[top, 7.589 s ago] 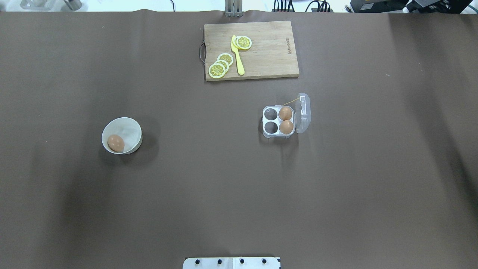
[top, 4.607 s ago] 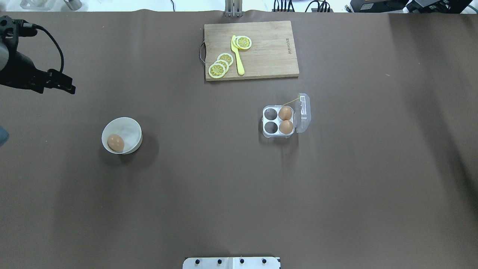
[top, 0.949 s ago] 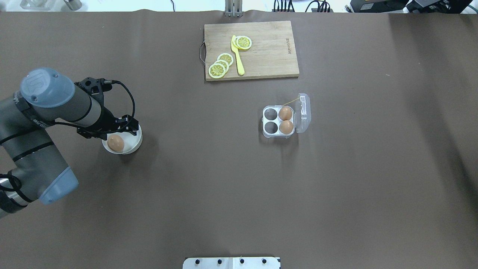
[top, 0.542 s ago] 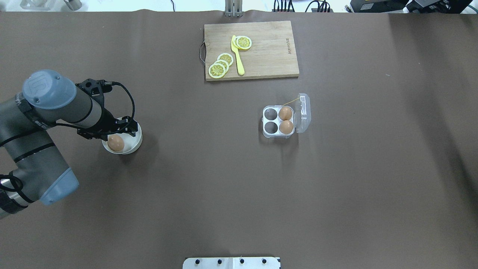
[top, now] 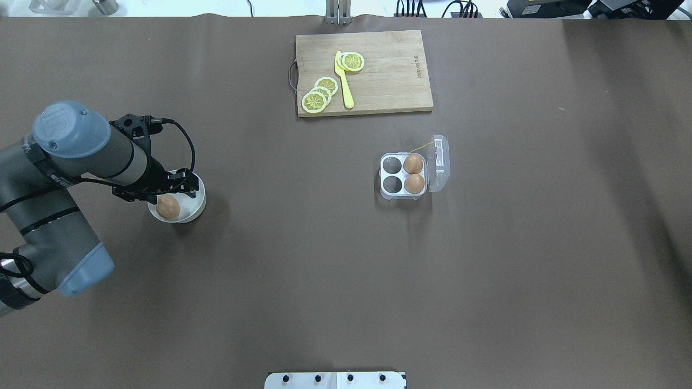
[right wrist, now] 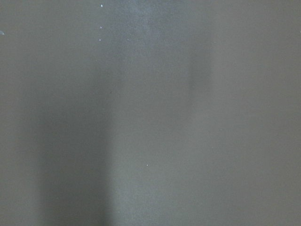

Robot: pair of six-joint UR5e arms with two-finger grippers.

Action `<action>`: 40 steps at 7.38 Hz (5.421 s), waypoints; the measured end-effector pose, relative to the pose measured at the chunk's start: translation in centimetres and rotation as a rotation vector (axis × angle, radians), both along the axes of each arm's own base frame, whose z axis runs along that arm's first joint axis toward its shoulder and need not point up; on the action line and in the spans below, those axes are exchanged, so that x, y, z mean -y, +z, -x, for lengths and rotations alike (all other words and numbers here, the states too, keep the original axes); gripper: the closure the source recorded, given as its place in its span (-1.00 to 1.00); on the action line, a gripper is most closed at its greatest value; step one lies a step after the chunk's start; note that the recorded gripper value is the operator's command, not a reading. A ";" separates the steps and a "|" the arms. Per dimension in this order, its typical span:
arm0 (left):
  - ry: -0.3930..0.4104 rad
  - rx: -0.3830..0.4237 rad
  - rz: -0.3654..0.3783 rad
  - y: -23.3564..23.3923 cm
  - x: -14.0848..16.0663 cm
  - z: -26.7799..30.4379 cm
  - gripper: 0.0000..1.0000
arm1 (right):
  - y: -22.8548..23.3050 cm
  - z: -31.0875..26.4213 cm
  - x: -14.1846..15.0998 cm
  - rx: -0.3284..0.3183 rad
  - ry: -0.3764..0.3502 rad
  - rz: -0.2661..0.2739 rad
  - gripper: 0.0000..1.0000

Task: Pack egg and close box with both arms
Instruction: 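Lower the left gripper into the bowl and close it on the egg, then lift the egg with the left gripper and carry it to the egg box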

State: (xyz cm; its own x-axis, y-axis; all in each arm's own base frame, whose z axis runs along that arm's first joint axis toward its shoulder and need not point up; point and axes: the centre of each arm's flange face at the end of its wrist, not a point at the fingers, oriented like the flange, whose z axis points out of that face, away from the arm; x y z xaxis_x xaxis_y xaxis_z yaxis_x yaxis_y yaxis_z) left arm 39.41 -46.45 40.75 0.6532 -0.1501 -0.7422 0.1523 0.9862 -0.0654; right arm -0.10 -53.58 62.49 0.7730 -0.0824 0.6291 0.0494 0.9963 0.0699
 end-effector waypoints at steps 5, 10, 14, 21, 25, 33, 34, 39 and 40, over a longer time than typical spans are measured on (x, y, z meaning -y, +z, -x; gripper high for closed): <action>0.003 0.006 0.004 0.3 0.1 -0.5 -0.74 | 0.1 0.1 0.0 0.000 -0.002 0.003 -1.00; 0.007 0.017 0.012 1.0 0.3 -0.9 -0.74 | 0.3 0.3 0.0 -0.001 -0.005 0.006 -1.00; 0.013 0.021 0.014 1.3 0.0 -1.2 -0.62 | 0.3 0.4 0.0 -0.001 -0.008 0.006 -1.00; 0.011 0.015 0.000 0.7 -0.3 -1.4 -0.42 | 0.2 0.7 0.0 -0.001 -0.008 0.008 -1.00; 0.017 0.023 0.005 1.2 -0.5 -1.7 -0.31 | 0.2 0.7 0.0 -0.001 -0.009 0.007 -1.00; 0.033 -0.007 -0.012 -0.8 -1.1 -1.3 0.71 | 0.2 0.9 0.0 -0.002 -0.012 0.008 -1.00; 0.034 -0.012 -0.016 -1.9 -1.4 -1.0 0.71 | 0.2 0.9 0.0 -0.002 -0.012 0.009 -1.00; 0.036 -0.030 -0.009 -14.3 1.0 -0.7 0.72 | 0.3 1.1 0.0 -0.001 -0.014 0.011 -1.00; 0.034 -0.047 -0.023 -17.3 1.6 -1.2 0.72 | 0.4 1.1 0.0 -0.001 -0.014 0.012 -1.00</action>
State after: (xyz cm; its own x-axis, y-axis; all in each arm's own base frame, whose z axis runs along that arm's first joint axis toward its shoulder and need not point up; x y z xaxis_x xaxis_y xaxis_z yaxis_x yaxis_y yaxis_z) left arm 40.63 -48.04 23.41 0.6216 -0.1106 -0.7755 0.1158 0.9921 -0.0487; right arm -1.17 -53.55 62.86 0.7724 -0.0860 0.6293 0.0636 0.9963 0.0580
